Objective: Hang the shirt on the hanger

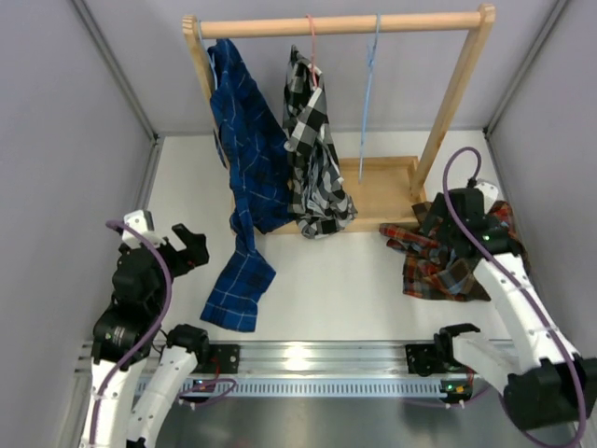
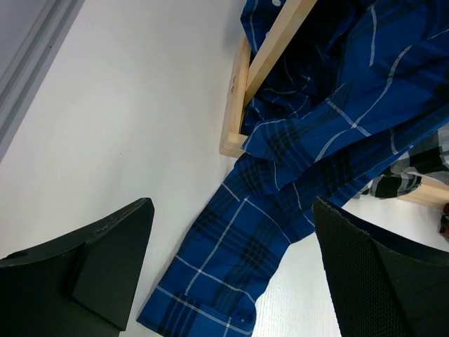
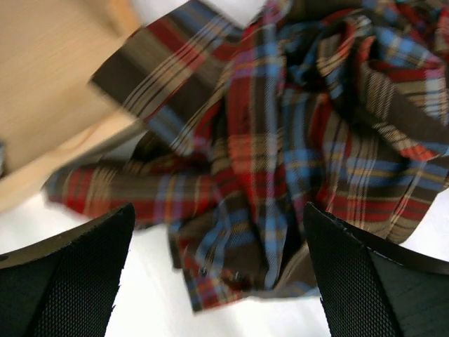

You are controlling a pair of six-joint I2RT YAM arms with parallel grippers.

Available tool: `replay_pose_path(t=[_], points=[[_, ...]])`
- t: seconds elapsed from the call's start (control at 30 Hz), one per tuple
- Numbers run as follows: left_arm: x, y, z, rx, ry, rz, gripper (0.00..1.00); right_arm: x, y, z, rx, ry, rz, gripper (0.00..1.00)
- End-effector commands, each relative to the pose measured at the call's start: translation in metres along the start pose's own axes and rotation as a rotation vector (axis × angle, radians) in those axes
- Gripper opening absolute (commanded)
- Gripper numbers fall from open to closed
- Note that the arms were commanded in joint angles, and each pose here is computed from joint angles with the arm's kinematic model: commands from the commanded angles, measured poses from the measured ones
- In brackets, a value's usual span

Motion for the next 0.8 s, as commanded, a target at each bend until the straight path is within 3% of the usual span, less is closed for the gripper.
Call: replay_pose_path(t=[0.0, 0.13, 0.33, 0.37, 0.4, 0.47, 0.5, 0.57, 0.7, 0.77], points=[[-0.004, -0.009, -0.001, -0.036, 0.012, -0.094, 0.98, 0.033, -0.031, 0.004, 0.162, 0.118, -0.152, 1.00], [-0.003, -0.009, -0.002, -0.033, 0.017, -0.088, 0.98, 0.073, -0.035, -0.002, 0.194, 0.261, -0.159, 0.99], [-0.004, -0.009, -0.001, -0.034, 0.020, -0.096, 0.98, 0.119, 0.016, -0.012, 0.167, 0.325, 0.029, 0.99], [-0.004, -0.009, -0.001, -0.034, 0.020, -0.096, 0.98, 0.120, 0.021, -0.013, 0.158, 0.316, 0.048, 0.94], [-0.004, -0.009, -0.002, -0.035, 0.022, -0.098, 0.98, 0.119, 0.028, -0.015, 0.154, 0.299, 0.055, 0.75], [-0.004, -0.009, -0.002, -0.036, 0.024, -0.099, 0.98, 0.110, 0.033, -0.008, 0.133, 0.235, 0.037, 0.49], [-0.004, -0.009, -0.002, -0.036, 0.027, -0.100, 0.98, 0.098, 0.030, -0.006, 0.138, 0.188, -0.002, 0.25], [-0.004, -0.009, -0.002, -0.035, 0.028, -0.097, 0.98, 0.080, 0.024, 0.002, 0.104, 0.114, -0.044, 0.00], [-0.005, -0.009, -0.002, -0.037, 0.027, -0.105, 0.98, 0.021, 0.010, 0.018, 0.112, -0.119, -0.112, 0.00], [-0.005, -0.009, -0.001, -0.038, 0.021, -0.106, 0.98, -0.003, 0.017, 0.025, 0.103, -0.226, -0.084, 0.00]])
Point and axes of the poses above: each gripper's point midway between its finger pads, its own x axis out along the fingers, its own z axis along the line the jaws close on, y = z × x, the point moved 9 cm from there along -x, back along the fingers, and after that the axes turned 12 degrees about x, right-handed, at the moved point
